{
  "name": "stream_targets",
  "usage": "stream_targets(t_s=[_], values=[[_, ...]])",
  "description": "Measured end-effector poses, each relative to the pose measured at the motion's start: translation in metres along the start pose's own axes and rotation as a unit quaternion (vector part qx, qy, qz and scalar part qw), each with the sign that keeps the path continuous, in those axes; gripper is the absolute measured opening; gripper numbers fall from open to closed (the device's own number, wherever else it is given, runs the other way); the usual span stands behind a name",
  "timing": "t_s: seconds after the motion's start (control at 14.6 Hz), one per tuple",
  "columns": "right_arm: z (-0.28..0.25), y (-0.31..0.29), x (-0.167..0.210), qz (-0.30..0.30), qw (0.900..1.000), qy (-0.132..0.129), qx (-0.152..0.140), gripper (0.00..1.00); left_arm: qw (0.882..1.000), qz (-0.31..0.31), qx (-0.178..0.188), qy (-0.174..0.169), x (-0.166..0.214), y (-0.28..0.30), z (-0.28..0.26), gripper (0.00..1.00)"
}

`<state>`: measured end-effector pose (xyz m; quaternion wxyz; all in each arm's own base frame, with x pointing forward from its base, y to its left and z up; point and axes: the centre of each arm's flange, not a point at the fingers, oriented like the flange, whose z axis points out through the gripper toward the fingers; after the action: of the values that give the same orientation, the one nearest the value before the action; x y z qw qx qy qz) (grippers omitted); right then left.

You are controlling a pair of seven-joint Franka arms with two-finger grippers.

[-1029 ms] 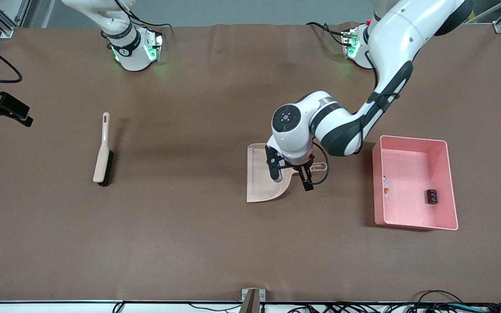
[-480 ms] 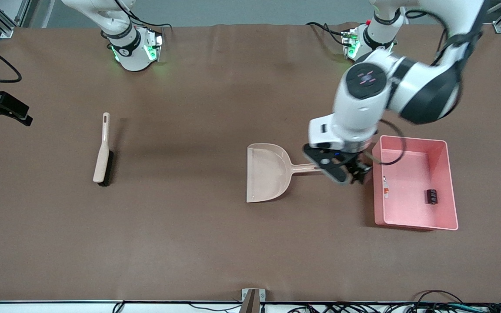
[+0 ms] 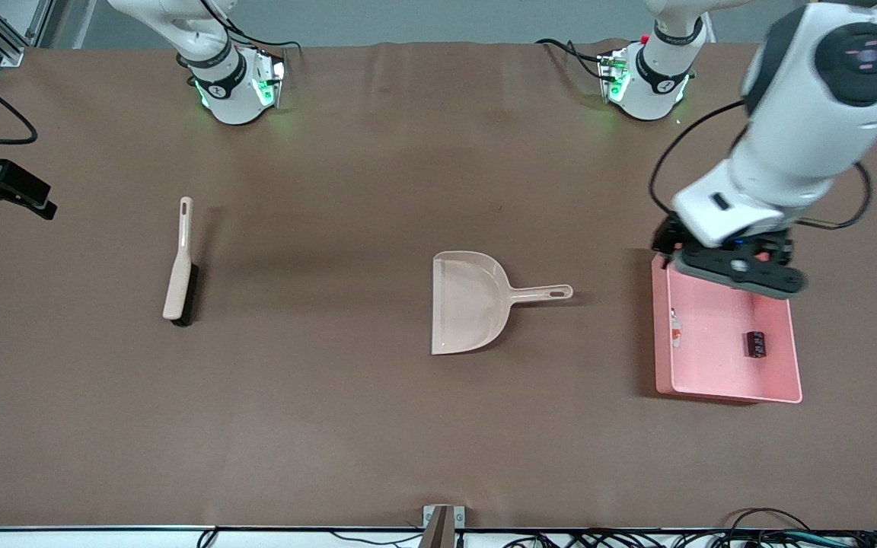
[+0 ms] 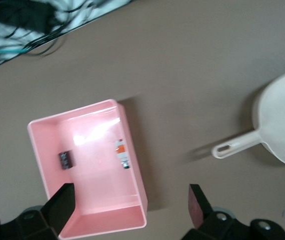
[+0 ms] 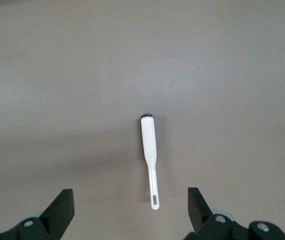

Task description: Clean e-waste and dump in bin

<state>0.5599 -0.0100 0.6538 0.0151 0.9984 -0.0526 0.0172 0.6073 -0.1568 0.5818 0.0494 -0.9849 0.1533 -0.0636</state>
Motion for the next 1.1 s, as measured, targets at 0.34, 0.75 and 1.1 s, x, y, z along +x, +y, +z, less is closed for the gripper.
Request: stream_targets(t_s=[0.34,0.75,1.1], values=[[-0.001,-0.001,0.000,-0.001,1.000,0.001,0.000,1.00,0.992,-0.111,-0.041,-0.050,-0.054,-0.090,-0.034,1.00],[0.000,-0.001,0.000,-0.001,1.000,-0.001,0.000,1.00,0.990,-0.117,-0.045,-0.061,-0.109,-0.081,-0.053,1.00],[0.000,0.000,-0.001,0.000,1.000,-0.004,0.000,1.00,0.992,-0.104,-0.050,-0.051,-0.143,-0.069,-0.070,1.00]])
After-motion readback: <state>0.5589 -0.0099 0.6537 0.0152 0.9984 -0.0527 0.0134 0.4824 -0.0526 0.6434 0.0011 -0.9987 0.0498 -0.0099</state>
